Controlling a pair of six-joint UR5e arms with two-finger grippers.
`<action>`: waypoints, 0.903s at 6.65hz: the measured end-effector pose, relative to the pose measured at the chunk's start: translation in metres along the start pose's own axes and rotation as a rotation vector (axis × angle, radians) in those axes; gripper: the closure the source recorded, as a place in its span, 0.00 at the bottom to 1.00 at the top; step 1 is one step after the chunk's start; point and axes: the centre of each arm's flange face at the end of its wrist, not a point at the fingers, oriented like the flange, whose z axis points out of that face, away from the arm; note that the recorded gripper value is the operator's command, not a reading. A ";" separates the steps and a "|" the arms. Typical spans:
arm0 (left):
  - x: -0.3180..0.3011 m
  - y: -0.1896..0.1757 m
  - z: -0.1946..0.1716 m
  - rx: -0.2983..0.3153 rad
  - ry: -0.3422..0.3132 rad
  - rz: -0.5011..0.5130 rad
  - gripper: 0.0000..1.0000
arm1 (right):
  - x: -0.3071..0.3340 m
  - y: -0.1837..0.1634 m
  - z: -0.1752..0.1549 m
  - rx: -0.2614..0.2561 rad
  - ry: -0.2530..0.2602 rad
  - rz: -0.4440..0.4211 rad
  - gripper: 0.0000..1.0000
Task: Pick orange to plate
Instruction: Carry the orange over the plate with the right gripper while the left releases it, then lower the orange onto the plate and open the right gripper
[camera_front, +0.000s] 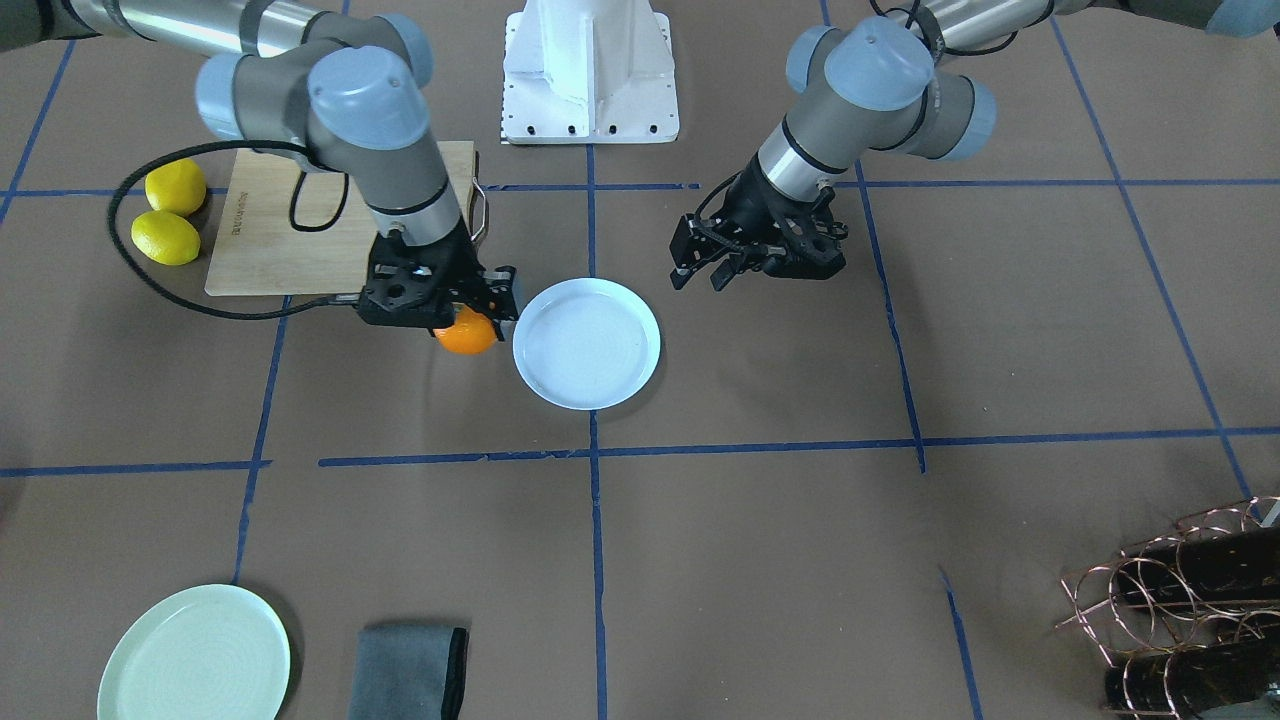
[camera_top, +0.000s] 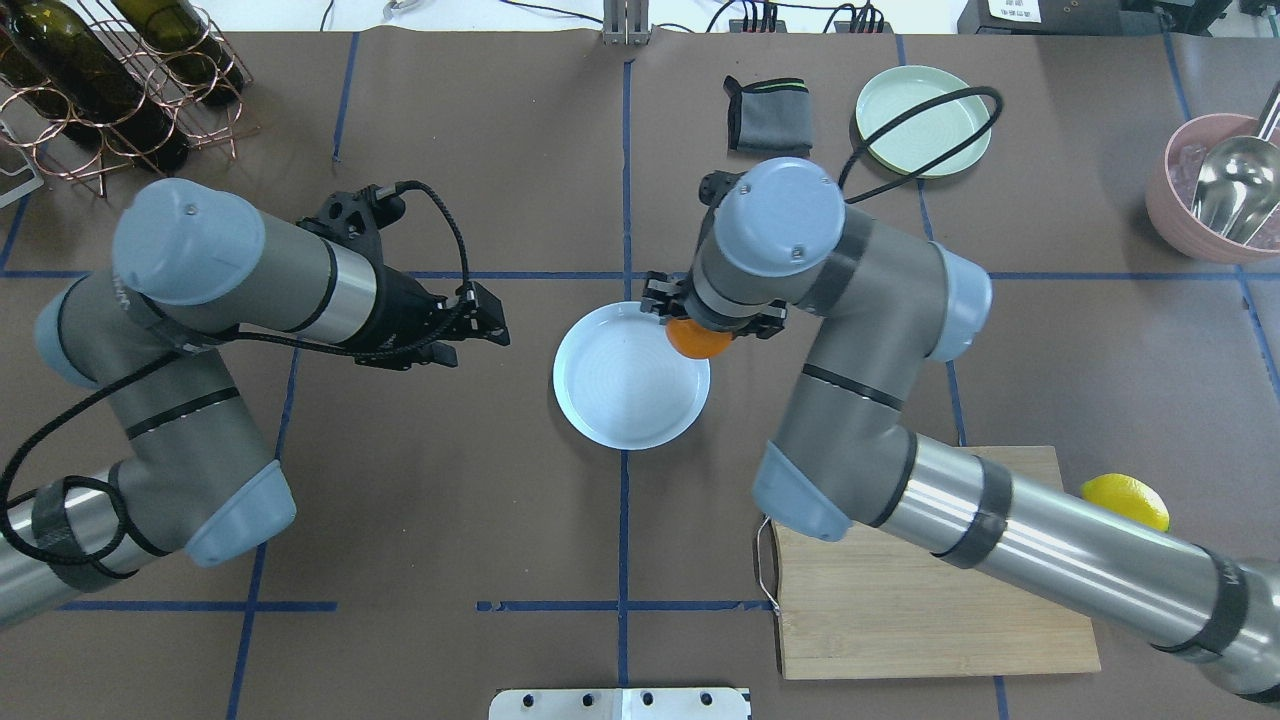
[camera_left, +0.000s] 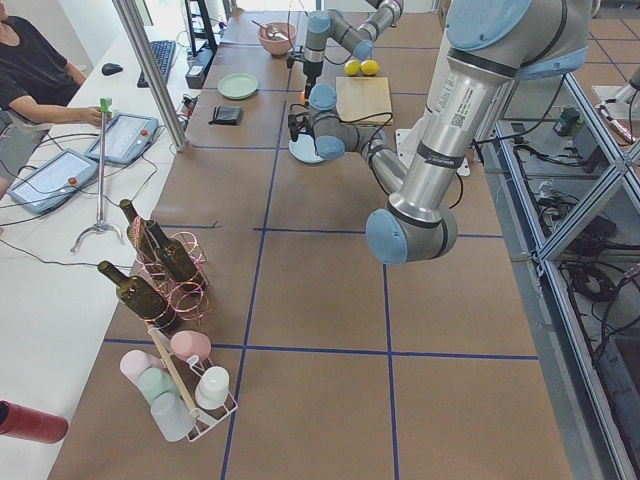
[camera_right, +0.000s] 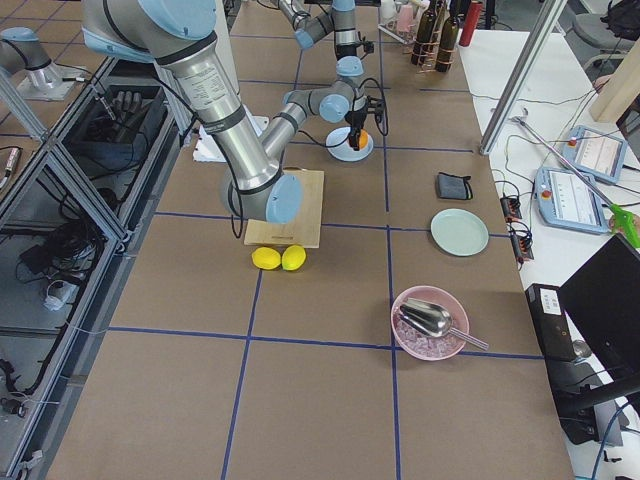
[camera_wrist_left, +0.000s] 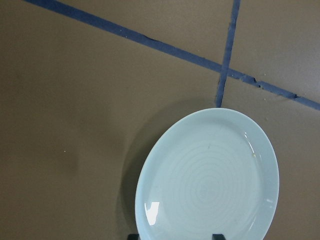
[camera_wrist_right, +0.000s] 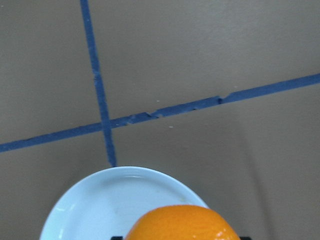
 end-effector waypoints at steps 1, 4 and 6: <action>-0.018 -0.006 -0.012 0.019 -0.012 -0.013 0.00 | -0.020 0.005 0.020 0.008 -0.027 0.032 1.00; -0.029 -0.009 -0.014 0.029 -0.024 -0.027 0.00 | -0.026 0.030 0.049 -0.014 -0.024 0.040 1.00; -0.028 -0.009 -0.012 0.027 -0.025 -0.030 0.00 | -0.027 0.040 0.056 -0.022 -0.013 0.034 0.87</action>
